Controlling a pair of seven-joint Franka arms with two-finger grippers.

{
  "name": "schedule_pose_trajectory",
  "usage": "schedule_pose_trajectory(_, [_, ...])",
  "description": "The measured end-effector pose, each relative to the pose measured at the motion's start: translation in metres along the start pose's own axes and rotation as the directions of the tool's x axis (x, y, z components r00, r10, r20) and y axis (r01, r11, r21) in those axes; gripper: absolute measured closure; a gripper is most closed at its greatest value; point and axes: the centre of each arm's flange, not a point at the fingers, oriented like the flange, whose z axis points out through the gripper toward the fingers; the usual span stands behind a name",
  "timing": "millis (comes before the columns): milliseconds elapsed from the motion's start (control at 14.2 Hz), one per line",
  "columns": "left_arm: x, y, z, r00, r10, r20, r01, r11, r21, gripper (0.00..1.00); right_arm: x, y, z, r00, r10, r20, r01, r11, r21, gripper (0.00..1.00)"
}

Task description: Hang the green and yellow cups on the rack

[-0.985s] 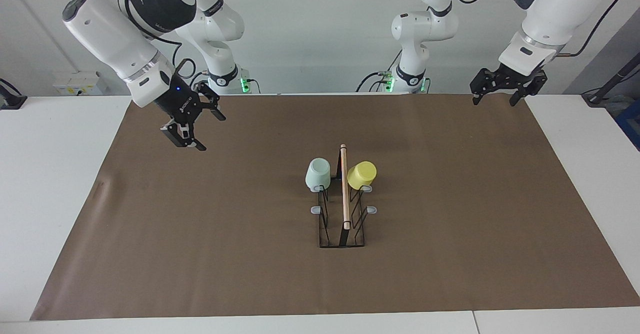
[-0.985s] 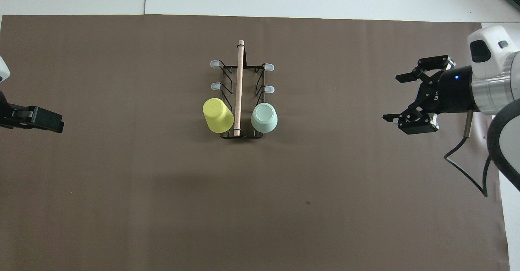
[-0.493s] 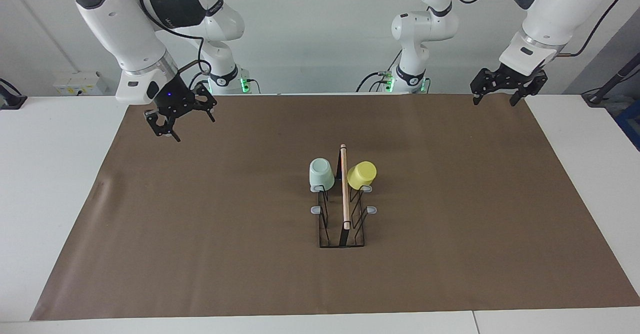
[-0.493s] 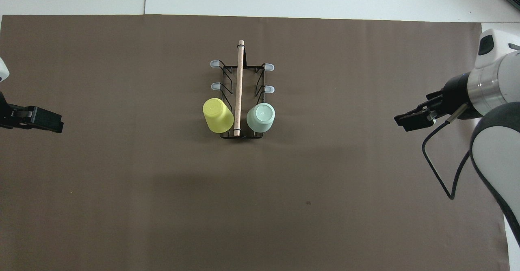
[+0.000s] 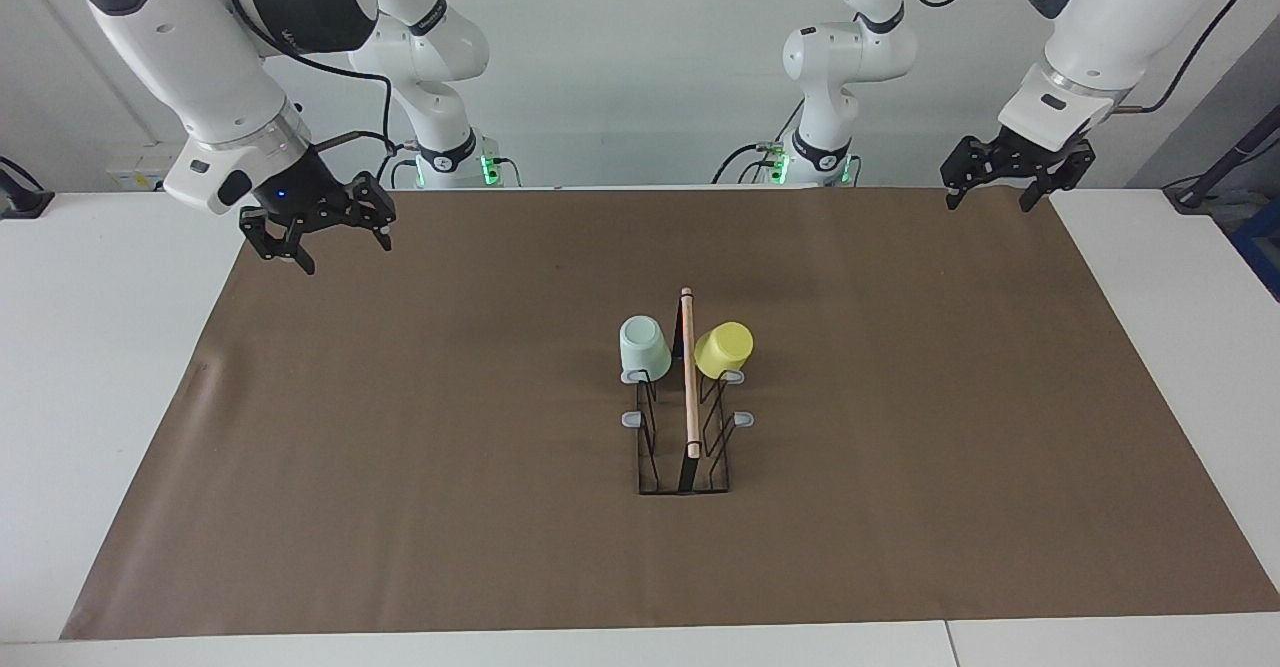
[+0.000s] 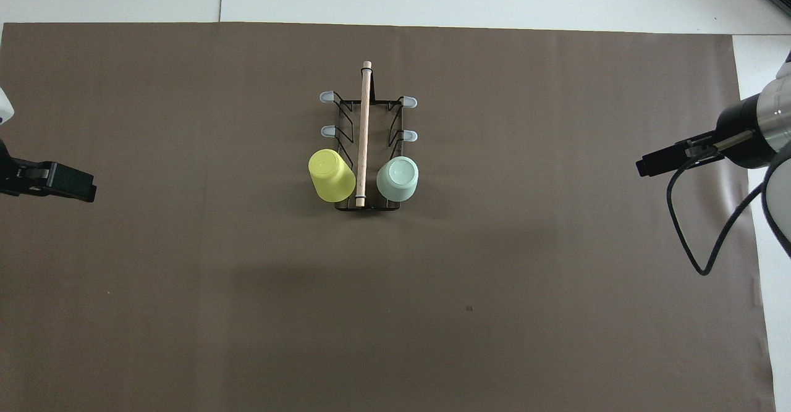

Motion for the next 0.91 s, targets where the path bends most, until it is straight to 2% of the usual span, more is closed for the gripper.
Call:
schedule_pose_trajectory(141, [0.000,0.000,0.000,1.000,0.000,0.000,0.000,1.000,0.000,0.00,0.000,-0.009,-0.010,0.992,0.125,0.010,-0.124,0.991,-0.057,0.00])
schedule_pose_trajectory(281, [0.000,0.000,0.000,1.000,0.000,0.000,0.000,1.000,0.000,0.00,0.003,-0.019,-0.021,0.981,0.195,-0.010,-0.195,0.977,-0.089,0.00])
schedule_pose_trajectory(563, [0.000,0.000,0.000,1.000,0.000,0.000,0.000,1.000,0.000,0.00,0.008,-0.012,-0.025,0.973,0.226,-0.040,-0.229,0.969,-0.095,0.00])
schedule_pose_trajectory(915, [0.000,0.000,0.000,1.000,0.000,0.000,0.000,1.000,0.000,0.00,0.011,-0.010,-0.021,0.957,0.286,-0.045,-0.289,0.952,-0.100,0.00])
